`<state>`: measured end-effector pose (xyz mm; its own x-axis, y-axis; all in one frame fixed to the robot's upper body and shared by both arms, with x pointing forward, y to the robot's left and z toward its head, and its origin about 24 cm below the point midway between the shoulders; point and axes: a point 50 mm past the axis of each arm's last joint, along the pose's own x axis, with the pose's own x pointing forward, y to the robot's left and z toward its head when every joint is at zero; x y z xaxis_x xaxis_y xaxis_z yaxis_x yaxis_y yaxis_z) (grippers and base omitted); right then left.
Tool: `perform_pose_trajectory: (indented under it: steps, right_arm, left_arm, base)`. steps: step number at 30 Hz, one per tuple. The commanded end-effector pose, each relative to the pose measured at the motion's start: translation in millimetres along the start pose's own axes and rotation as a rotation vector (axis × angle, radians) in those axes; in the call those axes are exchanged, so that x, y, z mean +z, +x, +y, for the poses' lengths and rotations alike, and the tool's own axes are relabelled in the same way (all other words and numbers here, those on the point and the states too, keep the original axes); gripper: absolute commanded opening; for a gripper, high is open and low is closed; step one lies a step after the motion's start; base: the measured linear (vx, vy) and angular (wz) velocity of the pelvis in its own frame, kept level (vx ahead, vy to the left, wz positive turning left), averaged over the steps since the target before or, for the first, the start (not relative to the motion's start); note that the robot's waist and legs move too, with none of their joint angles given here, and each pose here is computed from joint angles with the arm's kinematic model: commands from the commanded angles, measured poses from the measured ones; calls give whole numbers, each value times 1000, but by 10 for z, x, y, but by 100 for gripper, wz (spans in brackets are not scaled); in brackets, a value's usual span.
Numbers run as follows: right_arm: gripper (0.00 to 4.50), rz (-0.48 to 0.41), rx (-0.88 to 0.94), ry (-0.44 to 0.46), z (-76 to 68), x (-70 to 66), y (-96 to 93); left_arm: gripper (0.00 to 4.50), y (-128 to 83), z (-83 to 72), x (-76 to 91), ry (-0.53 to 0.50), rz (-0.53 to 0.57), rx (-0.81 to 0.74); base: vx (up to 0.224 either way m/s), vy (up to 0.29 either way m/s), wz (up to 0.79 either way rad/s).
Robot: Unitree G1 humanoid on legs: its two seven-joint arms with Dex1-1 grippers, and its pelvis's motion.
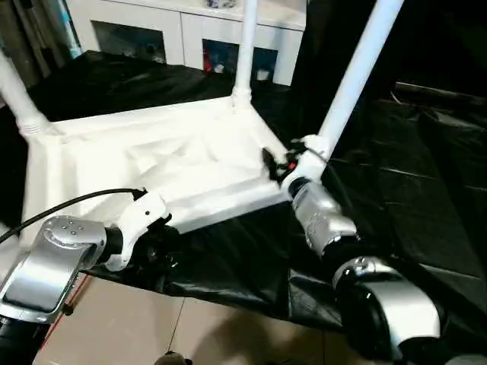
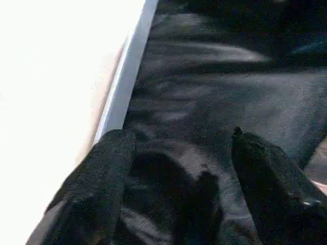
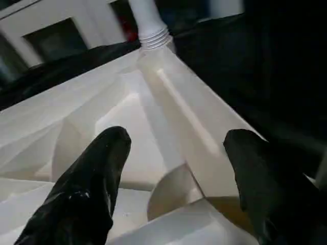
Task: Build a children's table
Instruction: Rotate table base
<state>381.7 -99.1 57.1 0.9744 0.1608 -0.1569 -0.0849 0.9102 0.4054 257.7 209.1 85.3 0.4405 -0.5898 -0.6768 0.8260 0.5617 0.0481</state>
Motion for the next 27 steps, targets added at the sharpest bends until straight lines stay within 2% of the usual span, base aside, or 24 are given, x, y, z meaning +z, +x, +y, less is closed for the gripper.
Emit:
perform_pose_trajectory:
  steps: [1,4,5,6,9,16,17,18,20,23,27]
  right_arm:
    - [336,-47,-126,17,-290,134,-22]
    - [336,-65,-171,5,-417,213,-32]
    - [336,-79,-200,0,-500,268,-44]
    - [336,-81,-203,-2,-509,274,-45]
    - [336,-100,-242,-18,-636,349,-72]
    - [336,-100,-242,-18,-636,349,-72]
    - [336,-109,-263,-31,-705,387,-89]
    - [336,-136,-331,-52,-952,500,-171]
    - [336,-173,-421,-89,-1300,673,-322]
    - [336,-179,-420,-133,-1388,728,-371]
    - [336,-175,-369,-203,-1378,719,-379]
  left_arm:
    - [393,-69,99,10,17,2,95]
    - [412,-72,129,22,25,-15,134]
    - [428,-75,143,27,26,-22,148]
    - [438,-75,143,27,26,-23,148]
    - [445,-77,150,30,29,-36,161]
    - [445,-77,150,30,29,-36,161]
    - [445,-77,156,27,31,-42,169]
    - [445,-68,184,9,24,-71,205]
    - [445,-70,248,-28,10,-130,287]
    - [445,-119,221,-54,-9,-214,301]
    - [445,-230,120,-76,-58,-311,250]
  base:
    - [0,0,0]
    - [0,0,0]
    - [0,0,0]
    - [0,0,0]
    - [0,0,0]
    - [0,0,0]
    - [0,0,0]
    - [0,0,0]
    - [0,0,0]
    - [0,0,0]
    - [0,0,0]
